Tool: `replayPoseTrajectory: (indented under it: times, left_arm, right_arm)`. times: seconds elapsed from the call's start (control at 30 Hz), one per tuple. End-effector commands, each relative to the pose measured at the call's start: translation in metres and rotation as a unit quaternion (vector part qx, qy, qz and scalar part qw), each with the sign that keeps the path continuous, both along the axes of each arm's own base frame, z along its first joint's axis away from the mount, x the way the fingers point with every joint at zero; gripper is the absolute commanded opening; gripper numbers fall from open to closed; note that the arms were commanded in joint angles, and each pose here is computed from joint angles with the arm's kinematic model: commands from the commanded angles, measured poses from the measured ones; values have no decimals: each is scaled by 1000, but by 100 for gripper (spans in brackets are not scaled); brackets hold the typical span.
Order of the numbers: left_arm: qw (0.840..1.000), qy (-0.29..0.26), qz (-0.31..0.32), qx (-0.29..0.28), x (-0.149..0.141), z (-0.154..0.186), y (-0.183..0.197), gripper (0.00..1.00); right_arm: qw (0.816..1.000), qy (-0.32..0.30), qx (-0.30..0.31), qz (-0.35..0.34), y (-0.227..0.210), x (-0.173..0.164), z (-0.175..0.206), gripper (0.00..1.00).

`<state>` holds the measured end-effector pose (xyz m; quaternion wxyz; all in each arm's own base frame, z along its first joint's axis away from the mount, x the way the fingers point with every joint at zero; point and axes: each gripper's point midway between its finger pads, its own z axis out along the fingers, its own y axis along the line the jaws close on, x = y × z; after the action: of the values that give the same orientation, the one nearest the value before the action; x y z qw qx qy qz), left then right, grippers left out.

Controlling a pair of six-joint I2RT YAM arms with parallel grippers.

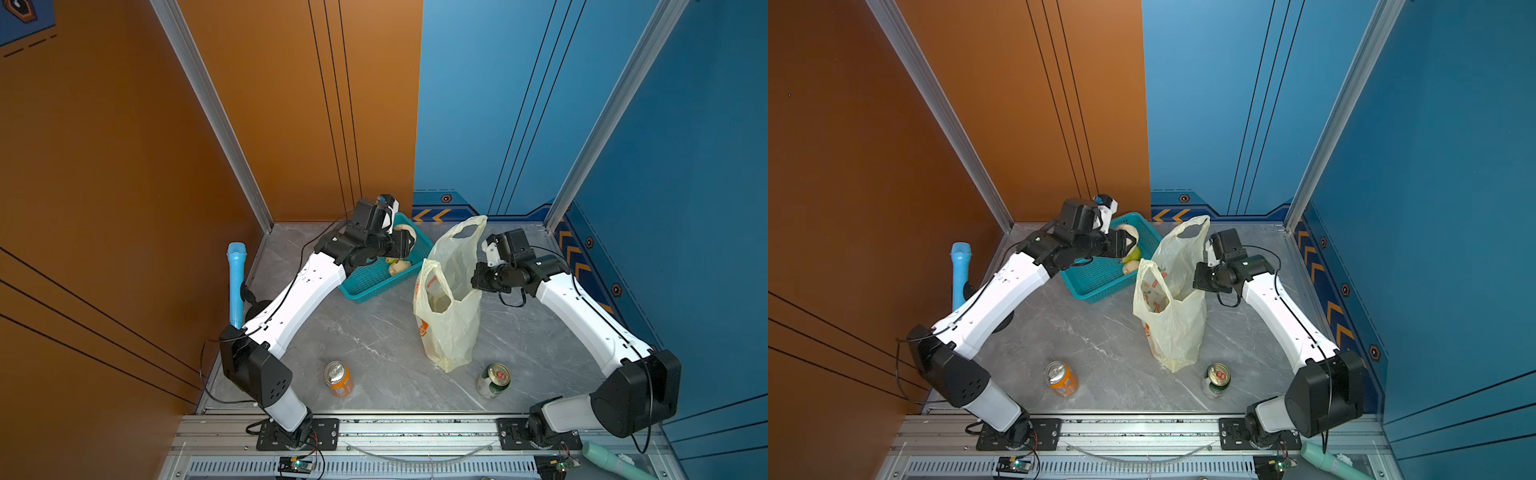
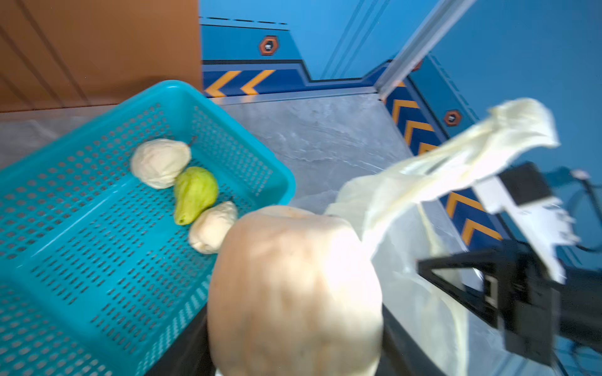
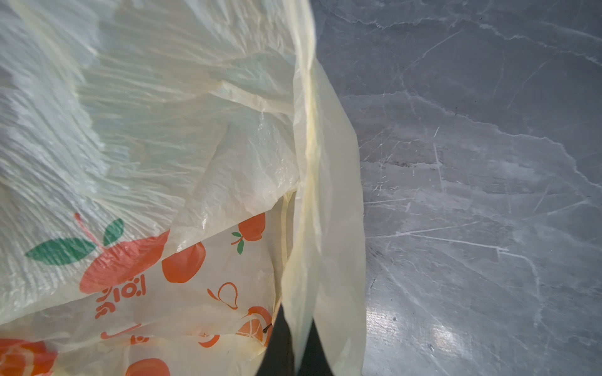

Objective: Place the pears into plastic bags & tie knots
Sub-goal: Place the pear in the plastic bag.

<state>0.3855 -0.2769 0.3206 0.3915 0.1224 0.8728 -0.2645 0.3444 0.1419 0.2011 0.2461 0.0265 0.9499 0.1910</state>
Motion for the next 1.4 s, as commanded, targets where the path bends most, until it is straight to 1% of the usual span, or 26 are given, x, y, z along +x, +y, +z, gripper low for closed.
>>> replayPoseTrajectory:
  times: [0.0,0.1,0.17,0.3,0.4,0.5,0.57,0.63,0.77,0.9,1.0,1.13,1.23,1.3,1.37]
  left_arm:
    - [995,-5,-91,-38,-38,14,-42,52]
    - [992,-9,-122,-37,-54,13,-64,53]
    - [989,5,-140,-41,-59,4,-82,53]
    - [988,22,-154,-21,-57,-21,-102,54]
    - [988,29,-149,30,-51,-49,-106,58]
    - [987,32,-119,105,-40,-78,-98,60]
    - [985,30,-94,144,-33,-88,-88,66]
    - [985,22,-78,153,-31,-85,-83,74]
    - [987,-13,-58,149,-31,-56,-76,80]
    - [990,-34,-60,124,-37,-26,-73,83]
    - [991,-47,-59,106,-44,-7,-68,83]
    - [992,-71,-25,99,-41,16,-46,82]
    - [993,-65,20,99,-27,16,-18,82]
    - [993,-44,54,95,-12,6,5,81]
    - [993,-23,73,86,2,-6,22,80]
  right_arm:
    - [1000,-10,10,4,3,-4,7,0]
    - [1000,-9,13,6,6,-4,7,0]
    - [1000,-8,14,9,8,-4,6,0]
    - [1000,-8,14,10,8,-5,6,0]
    - [1000,-8,10,8,7,-6,6,0]
    - [1000,-8,6,7,5,-6,6,0]
    - [1000,-8,3,5,3,-6,5,0]
    - [1000,-7,3,4,2,-6,4,0]
    - [1000,-4,-1,6,1,-8,3,0]
    - [1000,-4,-1,3,-2,-8,3,0]
    - [1000,-6,-1,0,-4,-7,5,0]
    - [1000,-5,-3,-6,-8,-7,4,0]
    - [1000,-4,-3,-10,-11,-7,4,0]
    - [1000,-5,-4,-13,-13,-7,5,0]
    - [1000,-5,-4,-14,-15,-7,6,0]
